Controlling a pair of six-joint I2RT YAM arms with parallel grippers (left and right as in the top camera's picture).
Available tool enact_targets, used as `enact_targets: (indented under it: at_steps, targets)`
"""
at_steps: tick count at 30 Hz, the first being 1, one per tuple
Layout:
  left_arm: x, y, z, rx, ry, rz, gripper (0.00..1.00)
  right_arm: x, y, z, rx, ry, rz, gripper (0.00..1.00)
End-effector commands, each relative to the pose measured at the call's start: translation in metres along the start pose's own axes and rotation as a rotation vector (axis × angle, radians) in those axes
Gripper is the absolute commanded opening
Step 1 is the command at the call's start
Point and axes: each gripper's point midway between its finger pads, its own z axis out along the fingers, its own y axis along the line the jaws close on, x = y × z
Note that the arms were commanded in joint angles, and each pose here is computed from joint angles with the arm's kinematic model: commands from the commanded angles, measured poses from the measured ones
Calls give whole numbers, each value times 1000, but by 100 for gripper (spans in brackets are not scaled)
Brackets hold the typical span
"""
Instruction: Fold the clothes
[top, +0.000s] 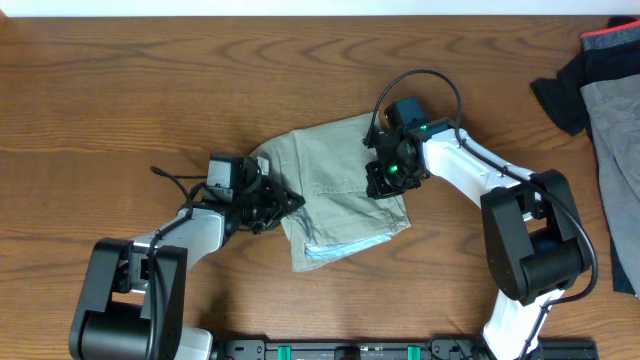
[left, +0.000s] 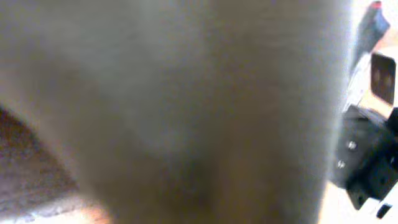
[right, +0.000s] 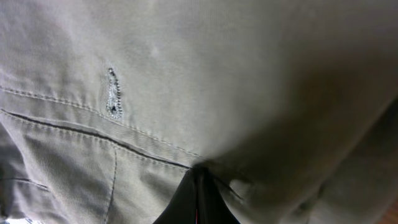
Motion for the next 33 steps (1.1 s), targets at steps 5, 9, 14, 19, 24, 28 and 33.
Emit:
enact_targets:
  at_steps: [5, 9, 14, 19, 24, 28, 33]
  targets:
    - [6, -22, -9, 70, 12, 147, 6, 5, 4, 1, -10, 19, -28, 1]
    - [6, -56, -29, 155, -27, 262, 6, -4, 1, -20, 28, -41, -73, 1]
    - [0, -94, -60, 228, -124, 390, 6, -20, 7, -70, 64, -185, -102, 1]
    - [-9, -104, -79, 248, -193, 406, 6, -27, 24, -117, 66, -317, -147, 1]
    - [-28, -110, -93, 267, -271, 426, 6, -28, 34, -147, 87, -402, -175, 1]
    - [-53, -117, -112, 274, -369, 443, 6, -26, 36, -151, 85, -410, -174, 1]
    - [-81, -104, -131, 239, -461, 420, 6, -22, 35, -150, 86, -394, -168, 1]
